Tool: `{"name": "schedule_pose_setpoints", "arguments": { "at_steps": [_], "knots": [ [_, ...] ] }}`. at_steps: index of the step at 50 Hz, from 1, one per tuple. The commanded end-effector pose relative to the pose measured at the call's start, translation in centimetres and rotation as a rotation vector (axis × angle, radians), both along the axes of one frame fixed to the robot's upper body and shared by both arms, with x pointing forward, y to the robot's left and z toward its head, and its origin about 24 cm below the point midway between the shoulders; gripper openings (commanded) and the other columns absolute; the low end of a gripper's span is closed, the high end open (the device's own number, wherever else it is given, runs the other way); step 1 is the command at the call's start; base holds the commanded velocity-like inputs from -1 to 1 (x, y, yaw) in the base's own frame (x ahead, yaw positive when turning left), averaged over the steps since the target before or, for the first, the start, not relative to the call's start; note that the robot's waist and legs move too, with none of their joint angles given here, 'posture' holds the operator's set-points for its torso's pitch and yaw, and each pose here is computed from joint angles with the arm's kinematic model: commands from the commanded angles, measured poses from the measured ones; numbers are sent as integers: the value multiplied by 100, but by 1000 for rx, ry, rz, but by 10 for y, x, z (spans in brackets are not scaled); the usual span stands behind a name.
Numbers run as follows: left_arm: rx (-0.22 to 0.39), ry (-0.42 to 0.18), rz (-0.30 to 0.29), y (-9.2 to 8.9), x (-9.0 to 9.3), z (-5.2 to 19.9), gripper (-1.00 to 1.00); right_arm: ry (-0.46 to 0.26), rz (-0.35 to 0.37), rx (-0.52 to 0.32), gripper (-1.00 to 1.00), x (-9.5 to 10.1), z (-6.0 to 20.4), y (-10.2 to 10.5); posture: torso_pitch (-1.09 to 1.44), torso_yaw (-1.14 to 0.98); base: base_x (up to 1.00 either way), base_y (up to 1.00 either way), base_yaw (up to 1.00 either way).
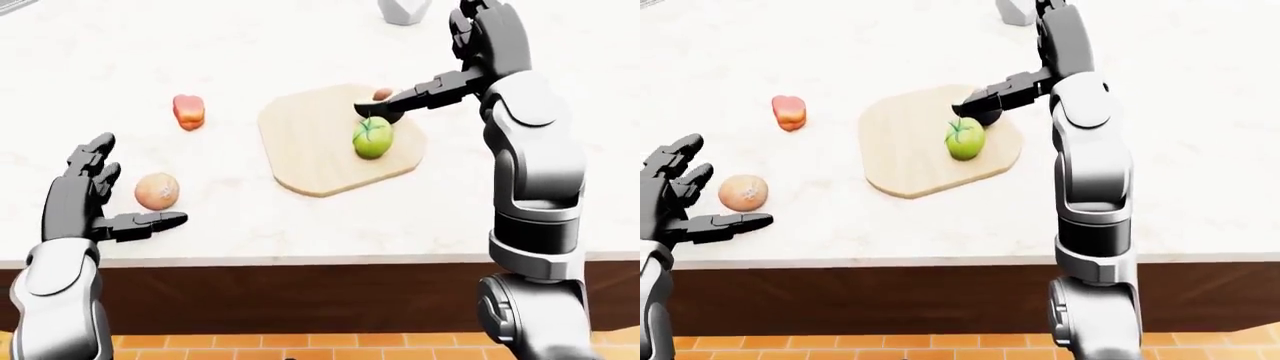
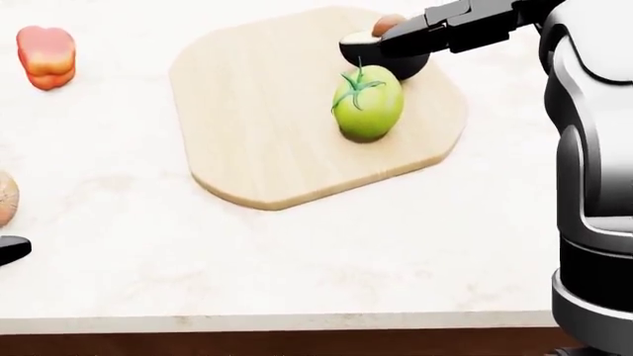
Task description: Place the avocado, onion, tomato and bell pepper on the cutting board.
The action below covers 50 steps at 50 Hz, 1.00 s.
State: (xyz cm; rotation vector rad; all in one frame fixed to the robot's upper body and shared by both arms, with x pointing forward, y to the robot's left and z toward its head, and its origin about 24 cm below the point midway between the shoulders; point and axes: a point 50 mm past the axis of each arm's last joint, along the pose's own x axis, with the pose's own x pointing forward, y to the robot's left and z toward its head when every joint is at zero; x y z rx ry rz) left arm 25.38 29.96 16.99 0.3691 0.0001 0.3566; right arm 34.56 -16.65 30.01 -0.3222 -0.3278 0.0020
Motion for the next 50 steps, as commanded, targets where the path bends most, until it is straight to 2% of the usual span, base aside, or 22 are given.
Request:
{"name": "schedule_pose_setpoints", "arguments": {
  "at_steps": [1, 2, 3, 12, 20, 33, 44, 45, 50],
  "knots": [
    [49, -46, 26, 2, -1, 12, 58, -95, 6, -9, 100, -7, 20, 2, 16, 0, 0, 0, 0],
    [50, -45, 26, 2, -1, 11, 58, -95, 7, -8, 100, -7, 20, 2, 16, 0, 0, 0, 0],
    [56, -41, 23, 1, -1, 10, 41, -95, 7, -8, 100, -7, 19, 2, 16, 0, 0, 0, 0],
    [58, -37, 15, 0, 0, 10, 30, -91, 4, -7, 100, -8, 16, 1, 16, 0, 0, 0, 0],
    [57, -39, 9, -1, -1, 11, -2, -87, 2, -5, 100, -8, 13, 1, 16, 0, 0, 0, 0],
    [73, -66, -8, -9, -2, 30, -25, -88, -4, -1, 100, -11, 11, -1, 16, 0, 0, 0, 0],
    [80, -86, -36, -16, -1, 44, -36, -90, -8, -3, 100, -13, 13, -2, 16, 0, 0, 0, 0],
    [84, -93, -39, -18, -1, 48, -48, -91, -8, -2, 100, -13, 13, -2, 16, 0, 0, 0, 0],
    [92, -110, -57, -23, 0, 60, -45, -93, -15, -2, 100, -15, 13, -4, 16, 0, 0, 0, 0]
  ]
}}
